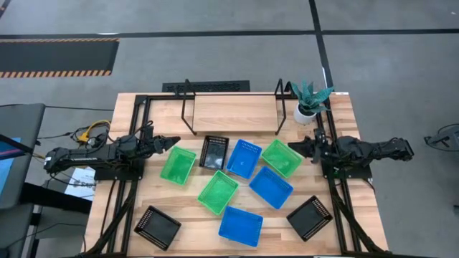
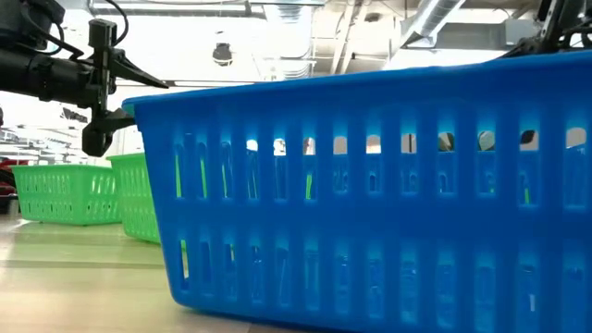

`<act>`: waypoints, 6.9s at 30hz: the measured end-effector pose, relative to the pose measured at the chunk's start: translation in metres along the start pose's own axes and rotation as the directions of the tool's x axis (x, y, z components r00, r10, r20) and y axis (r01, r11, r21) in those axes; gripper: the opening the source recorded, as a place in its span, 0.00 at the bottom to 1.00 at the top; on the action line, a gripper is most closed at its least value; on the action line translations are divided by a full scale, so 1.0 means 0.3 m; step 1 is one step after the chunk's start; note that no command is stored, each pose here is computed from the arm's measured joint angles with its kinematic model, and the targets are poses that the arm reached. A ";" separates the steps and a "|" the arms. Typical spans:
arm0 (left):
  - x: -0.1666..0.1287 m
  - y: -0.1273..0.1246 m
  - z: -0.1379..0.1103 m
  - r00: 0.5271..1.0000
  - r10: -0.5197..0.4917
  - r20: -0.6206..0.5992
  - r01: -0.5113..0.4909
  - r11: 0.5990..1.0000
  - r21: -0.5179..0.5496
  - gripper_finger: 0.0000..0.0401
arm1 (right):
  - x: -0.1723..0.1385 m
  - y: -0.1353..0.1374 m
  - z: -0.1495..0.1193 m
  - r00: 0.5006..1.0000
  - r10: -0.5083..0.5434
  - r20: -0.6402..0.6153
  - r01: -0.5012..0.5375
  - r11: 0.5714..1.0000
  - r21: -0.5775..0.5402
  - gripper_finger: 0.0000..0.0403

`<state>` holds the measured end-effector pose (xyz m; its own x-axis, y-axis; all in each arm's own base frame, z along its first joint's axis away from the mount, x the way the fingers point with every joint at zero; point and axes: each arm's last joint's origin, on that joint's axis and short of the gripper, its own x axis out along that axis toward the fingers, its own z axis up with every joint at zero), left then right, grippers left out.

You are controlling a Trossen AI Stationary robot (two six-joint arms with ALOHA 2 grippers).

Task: Stack baskets on shelf by color
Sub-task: Put the right green bin on the shelf

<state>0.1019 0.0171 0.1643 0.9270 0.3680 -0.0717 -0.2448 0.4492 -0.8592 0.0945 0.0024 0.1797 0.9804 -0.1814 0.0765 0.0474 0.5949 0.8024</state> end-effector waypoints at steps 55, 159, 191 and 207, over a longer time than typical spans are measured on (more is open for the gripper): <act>-0.032 -0.504 0.285 0.978 -0.205 0.034 0.193 0.958 0.213 0.71 | 0.178 0.355 0.278 0.646 -0.753 -0.125 0.650 0.629 -0.428 0.56; 0.111 -0.451 0.297 0.998 -0.047 0.038 0.031 0.940 0.340 0.71 | 0.253 -0.076 0.012 0.010 -0.842 -0.539 0.705 0.388 -0.593 0.04; 0.111 -0.446 0.296 0.999 -0.029 0.041 0.017 0.962 0.272 0.71 | 0.715 0.250 0.317 0.707 -0.664 -0.245 0.654 0.745 -0.131 0.03; 0.111 -0.440 0.297 0.997 0.003 0.071 -0.022 0.963 0.269 0.71 | 1.024 -0.044 0.339 0.591 -0.785 -0.189 0.783 0.614 -0.103 0.05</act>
<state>0.1399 0.0425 0.3205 0.9038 0.4262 -0.0384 -0.3328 0.6436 -0.6892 0.3756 -0.1408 0.2527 0.5779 -0.4260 -0.6960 0.8161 0.3040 0.4915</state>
